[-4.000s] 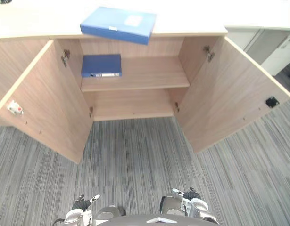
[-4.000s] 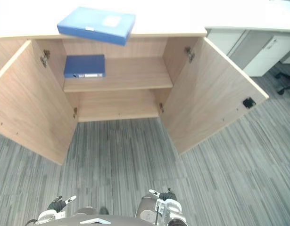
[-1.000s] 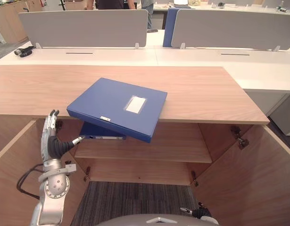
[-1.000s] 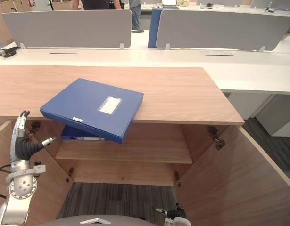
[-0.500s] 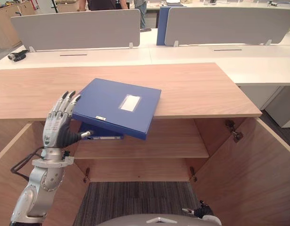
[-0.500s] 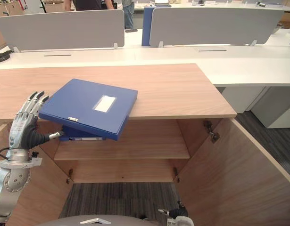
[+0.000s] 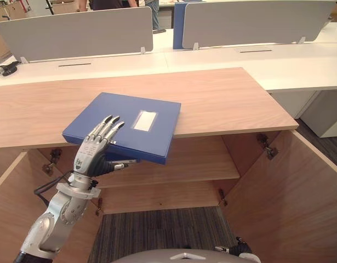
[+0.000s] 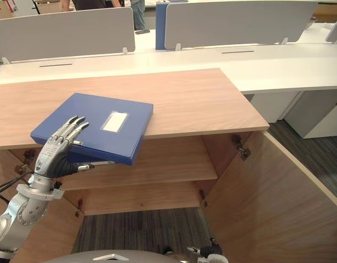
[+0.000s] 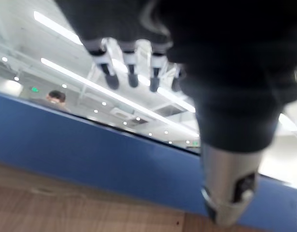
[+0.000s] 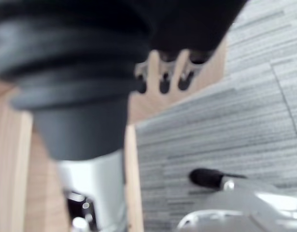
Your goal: Walk over to the cabinet, pick up the folder, carry it to the office cabinet, place the folder inside the office cabinet, then close the office cabinet door
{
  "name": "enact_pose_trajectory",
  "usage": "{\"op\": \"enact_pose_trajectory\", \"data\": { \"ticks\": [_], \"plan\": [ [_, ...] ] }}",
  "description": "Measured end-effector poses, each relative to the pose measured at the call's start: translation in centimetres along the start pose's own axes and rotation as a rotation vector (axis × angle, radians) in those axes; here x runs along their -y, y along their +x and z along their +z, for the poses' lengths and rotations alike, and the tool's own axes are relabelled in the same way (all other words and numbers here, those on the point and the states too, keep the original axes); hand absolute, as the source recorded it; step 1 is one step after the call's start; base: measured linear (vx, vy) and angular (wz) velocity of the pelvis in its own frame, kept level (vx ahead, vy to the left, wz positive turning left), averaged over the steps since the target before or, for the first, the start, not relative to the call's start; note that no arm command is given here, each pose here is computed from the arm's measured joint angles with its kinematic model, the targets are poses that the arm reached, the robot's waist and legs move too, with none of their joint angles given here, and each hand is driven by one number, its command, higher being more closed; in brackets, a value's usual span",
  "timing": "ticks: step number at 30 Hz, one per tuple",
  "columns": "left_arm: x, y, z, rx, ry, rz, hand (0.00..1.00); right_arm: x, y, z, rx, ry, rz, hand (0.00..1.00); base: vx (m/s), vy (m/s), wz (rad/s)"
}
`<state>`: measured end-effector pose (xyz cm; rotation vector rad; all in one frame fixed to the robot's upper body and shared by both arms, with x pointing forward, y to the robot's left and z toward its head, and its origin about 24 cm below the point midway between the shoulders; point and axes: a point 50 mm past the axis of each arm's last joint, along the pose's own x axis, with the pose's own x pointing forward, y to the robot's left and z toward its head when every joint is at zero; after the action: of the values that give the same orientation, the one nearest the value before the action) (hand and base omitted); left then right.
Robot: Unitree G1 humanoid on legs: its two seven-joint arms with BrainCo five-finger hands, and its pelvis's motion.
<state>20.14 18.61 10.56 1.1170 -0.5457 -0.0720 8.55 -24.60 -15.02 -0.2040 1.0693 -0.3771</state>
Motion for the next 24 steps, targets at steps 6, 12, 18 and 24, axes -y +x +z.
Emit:
{"op": "enact_pose_trajectory", "data": {
  "ticks": [6,12,18,24],
  "plan": [
    [0.8,-0.1,0.5,0.013,-0.025,-0.04,0.0,-0.1,0.1,-0.2,-0.017,-0.003,0.003,0.0,0.0,0.017,-0.03],
    [1.6,-0.3,0.4,0.003,0.001,-0.057,0.0,-0.1,0.1,-0.2,-0.02,-0.003,0.002,0.0,0.0,0.0,0.0],
    [3.1,-0.6,-0.3,-0.118,0.066,0.003,0.0,-0.1,0.0,-0.3,-0.022,-0.003,0.0,0.0,0.0,0.008,-0.01],
    [3.7,-0.1,-0.4,-0.154,0.111,0.038,0.0,-0.1,0.0,-0.3,-0.023,0.001,0.0,0.0,0.0,0.005,-0.01]
  ]
}}
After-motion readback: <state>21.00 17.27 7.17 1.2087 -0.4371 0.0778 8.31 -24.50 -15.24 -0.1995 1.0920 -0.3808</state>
